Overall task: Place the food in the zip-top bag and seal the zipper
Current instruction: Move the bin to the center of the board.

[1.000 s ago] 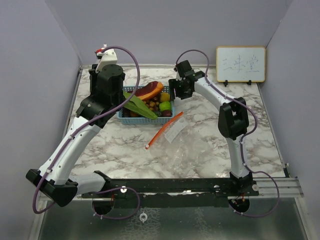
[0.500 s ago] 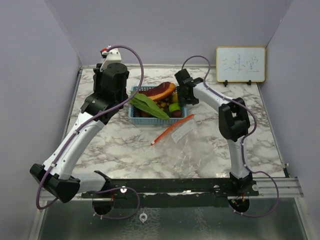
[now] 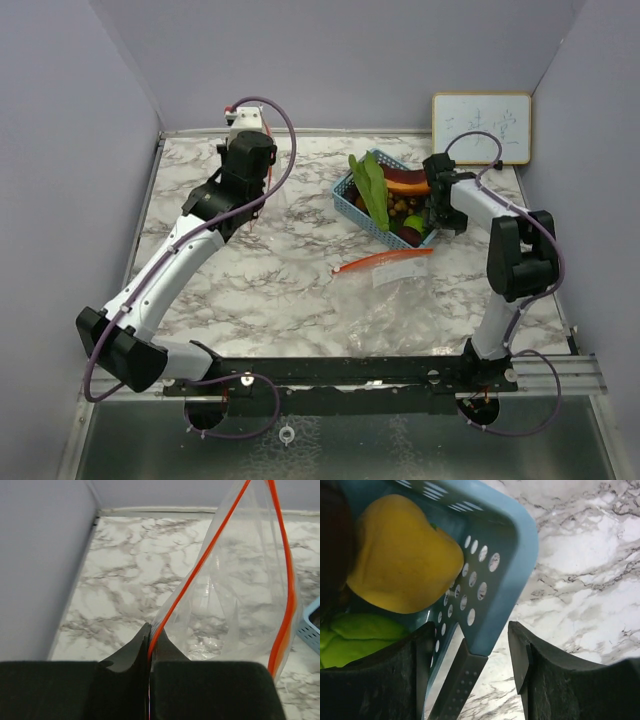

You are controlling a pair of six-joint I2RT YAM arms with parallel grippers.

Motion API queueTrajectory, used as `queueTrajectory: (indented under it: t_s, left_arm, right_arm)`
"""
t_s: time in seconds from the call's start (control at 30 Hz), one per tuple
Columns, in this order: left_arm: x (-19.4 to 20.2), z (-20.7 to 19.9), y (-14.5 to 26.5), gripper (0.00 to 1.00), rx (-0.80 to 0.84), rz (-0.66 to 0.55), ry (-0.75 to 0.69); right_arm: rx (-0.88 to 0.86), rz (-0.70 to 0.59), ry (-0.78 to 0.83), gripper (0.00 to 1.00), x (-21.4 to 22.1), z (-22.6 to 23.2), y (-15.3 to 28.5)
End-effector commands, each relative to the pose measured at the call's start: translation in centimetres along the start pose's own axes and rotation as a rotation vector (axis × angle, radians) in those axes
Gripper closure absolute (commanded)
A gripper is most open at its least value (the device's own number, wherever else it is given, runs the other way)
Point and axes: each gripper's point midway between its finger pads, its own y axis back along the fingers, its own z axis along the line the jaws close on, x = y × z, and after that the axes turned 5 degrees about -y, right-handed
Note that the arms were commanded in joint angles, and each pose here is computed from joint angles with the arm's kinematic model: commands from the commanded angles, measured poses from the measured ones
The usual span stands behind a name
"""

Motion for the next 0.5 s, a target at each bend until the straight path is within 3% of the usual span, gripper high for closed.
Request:
queueTrajectory:
  t_s: [0.0,0.23,0.47]
  left_arm:
    - [1.8,-6.3,-1.1,1.0,0.231,0.031,0.157]
    - [5.5,-10.8,-3.4,1.0,0.305,0.131,0.185]
    - [5.6,-13.3,-4.0,1.0,0.386,0.154,0.203]
  right_arm:
    - [0.004,-0.044,-0.023,0.39,-0.1,-1.6,0.9]
    - [-0.17,-0.13,-0.056,0.31,-3.2,-0.3,6.1]
    - [-0.304,-0.195,-0.1,0.29,-5.1,0.0,11.8]
